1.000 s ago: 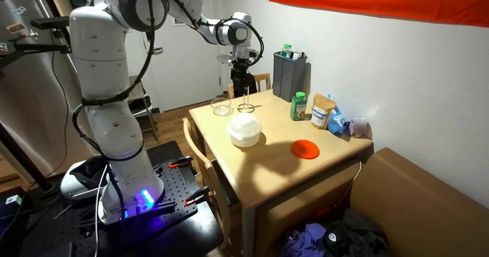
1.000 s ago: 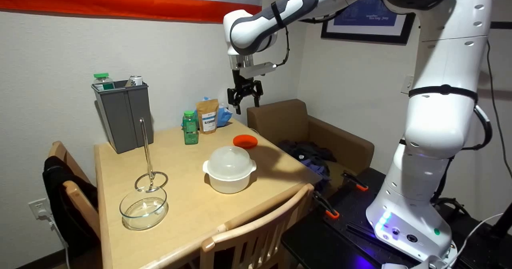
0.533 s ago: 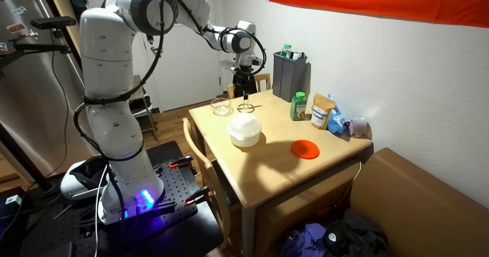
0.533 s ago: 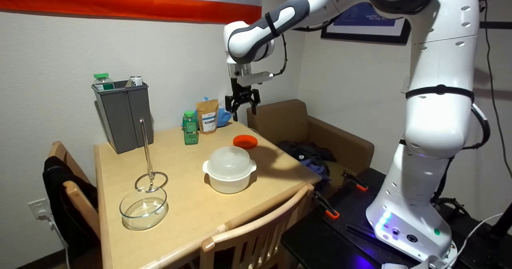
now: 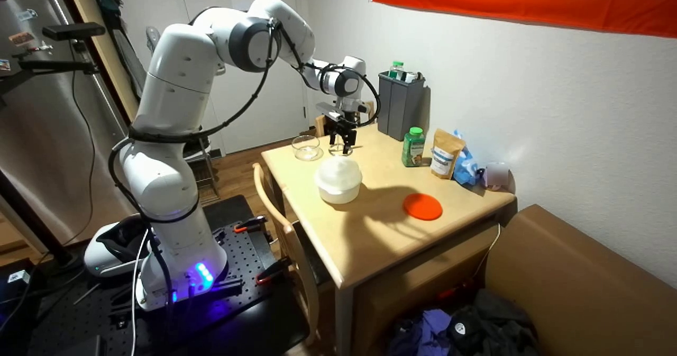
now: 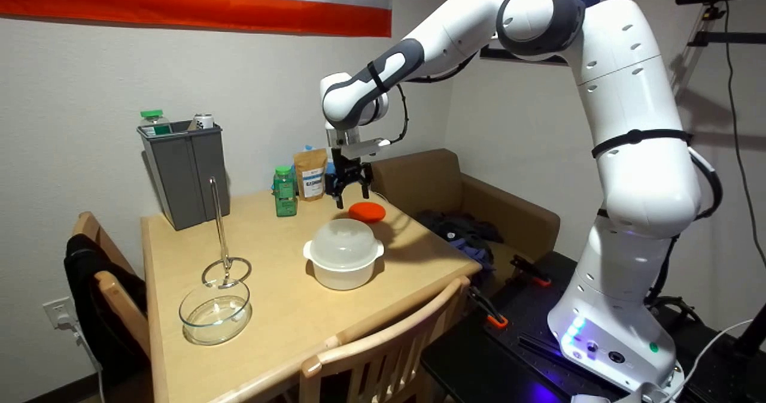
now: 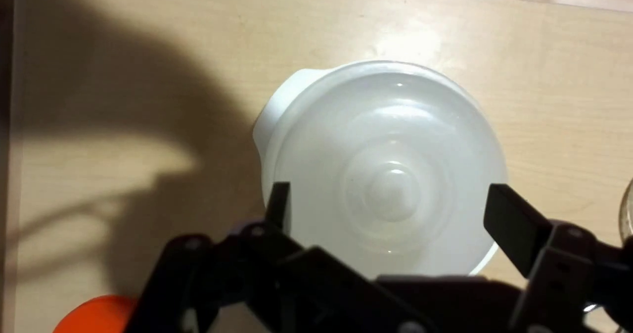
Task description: Uncover the white bowl and put the lid on the table
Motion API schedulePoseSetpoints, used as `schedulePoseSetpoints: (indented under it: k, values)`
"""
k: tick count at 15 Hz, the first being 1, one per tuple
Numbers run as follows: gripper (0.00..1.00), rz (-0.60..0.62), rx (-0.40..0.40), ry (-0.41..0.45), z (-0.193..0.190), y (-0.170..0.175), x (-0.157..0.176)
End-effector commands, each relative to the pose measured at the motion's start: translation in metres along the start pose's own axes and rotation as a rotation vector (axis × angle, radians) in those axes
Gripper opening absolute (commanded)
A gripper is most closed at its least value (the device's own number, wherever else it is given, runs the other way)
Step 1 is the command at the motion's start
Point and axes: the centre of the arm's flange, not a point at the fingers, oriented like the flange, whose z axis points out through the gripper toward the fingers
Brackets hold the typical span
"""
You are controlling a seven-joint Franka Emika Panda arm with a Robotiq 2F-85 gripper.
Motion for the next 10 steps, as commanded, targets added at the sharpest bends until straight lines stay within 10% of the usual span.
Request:
schedulePoseSetpoints:
  k: [1, 10]
  values:
    - [1.00, -0.011, 0.005, -0.013, 0.009, -0.006, 0.032]
    - [1.00, 0.013, -0.016, -0.034, 0.028, -0.009, 0.035]
